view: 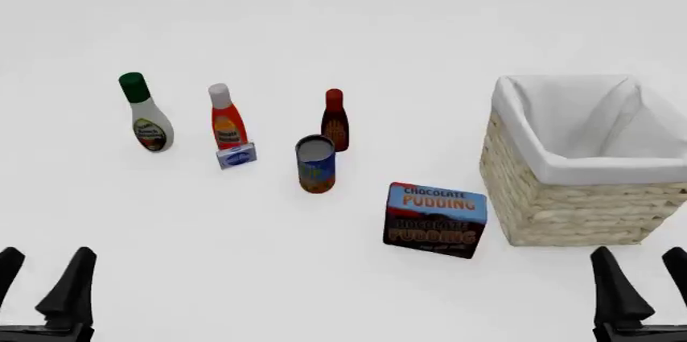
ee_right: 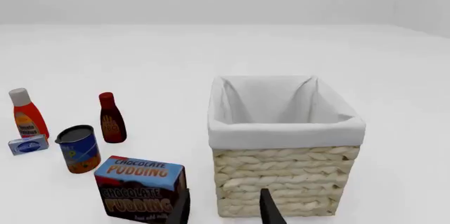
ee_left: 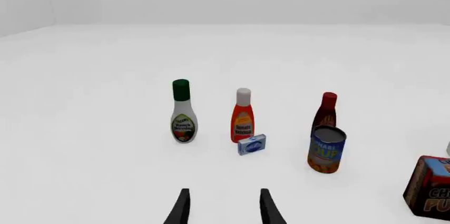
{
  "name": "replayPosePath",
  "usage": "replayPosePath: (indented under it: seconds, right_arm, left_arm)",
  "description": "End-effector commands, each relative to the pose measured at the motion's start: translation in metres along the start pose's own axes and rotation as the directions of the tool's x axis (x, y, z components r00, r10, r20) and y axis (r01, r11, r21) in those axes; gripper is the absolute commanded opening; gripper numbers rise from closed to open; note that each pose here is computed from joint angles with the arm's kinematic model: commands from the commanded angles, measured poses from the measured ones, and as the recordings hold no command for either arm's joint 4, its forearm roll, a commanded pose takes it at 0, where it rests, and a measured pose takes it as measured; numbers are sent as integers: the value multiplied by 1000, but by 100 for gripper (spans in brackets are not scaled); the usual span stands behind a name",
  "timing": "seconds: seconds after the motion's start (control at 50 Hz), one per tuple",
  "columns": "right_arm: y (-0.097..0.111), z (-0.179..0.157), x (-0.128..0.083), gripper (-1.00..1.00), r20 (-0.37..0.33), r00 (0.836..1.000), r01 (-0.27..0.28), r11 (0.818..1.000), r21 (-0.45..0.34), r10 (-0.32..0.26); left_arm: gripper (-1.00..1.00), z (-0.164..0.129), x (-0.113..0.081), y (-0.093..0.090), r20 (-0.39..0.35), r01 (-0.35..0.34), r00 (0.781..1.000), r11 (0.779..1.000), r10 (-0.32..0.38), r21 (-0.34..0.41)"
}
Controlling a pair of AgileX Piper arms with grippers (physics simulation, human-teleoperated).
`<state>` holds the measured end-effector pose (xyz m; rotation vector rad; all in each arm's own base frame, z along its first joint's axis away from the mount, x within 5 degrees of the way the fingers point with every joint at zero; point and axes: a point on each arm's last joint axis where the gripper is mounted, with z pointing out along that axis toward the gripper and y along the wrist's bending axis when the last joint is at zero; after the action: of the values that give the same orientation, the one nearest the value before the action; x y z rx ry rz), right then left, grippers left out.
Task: Pick the bbq sauce and place it in the basket.
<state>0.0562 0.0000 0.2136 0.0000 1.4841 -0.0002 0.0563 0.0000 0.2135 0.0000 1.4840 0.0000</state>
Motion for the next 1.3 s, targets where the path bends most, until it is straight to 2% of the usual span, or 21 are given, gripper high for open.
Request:
replayPosePath:
  seconds: [0.02,0.36,0.4,0.54,0.58,0.62,0.98,1.1,1.3]
  right_arm:
    - [0,3,-1,100,-3,1000,0,1000,2,0]
    - [0,6,-1,100,-13,1000,-6,1000,1,6]
    - [0,9,-2,100,-11,1000,8,1000,-1,-8]
    - [1,11,-19,100,-8,1000,8,1000,-13,-8]
    - [1,12,-24,100,-12,1000,-17,1000,-10,17]
    - [1,10,-31,100,-6,1000,0,1000,-18,0]
    - [4,37,-72,100,-43,999,7,999,-48,-9]
    - [3,47,-84,100,-46,999,27,999,-30,-28]
    - [6,62,-106,100,-46,995,80,995,-57,-83]
  left_arm:
    - [100,0,-1,0,-1,0,1000,1000,0,0]
    - [100,0,-1,0,-1,0,1000,1000,0,0]
    - [100,0,-1,0,-1,0,1000,1000,0,0]
    - [100,0,-1,0,-1,0,1000,1000,0,0]
    - [100,0,-1,0,-1,0,1000,1000,0,0]
    - [100,0,-1,0,-1,0,1000,1000,0,0]
    - [100,0,-1,0,-1,0,1000,1000,0,0]
    - [100,0,-1,0,-1,0,1000,1000,0,0]
    - [100,0,-1,0,-1,0,1000,1000,0,0]
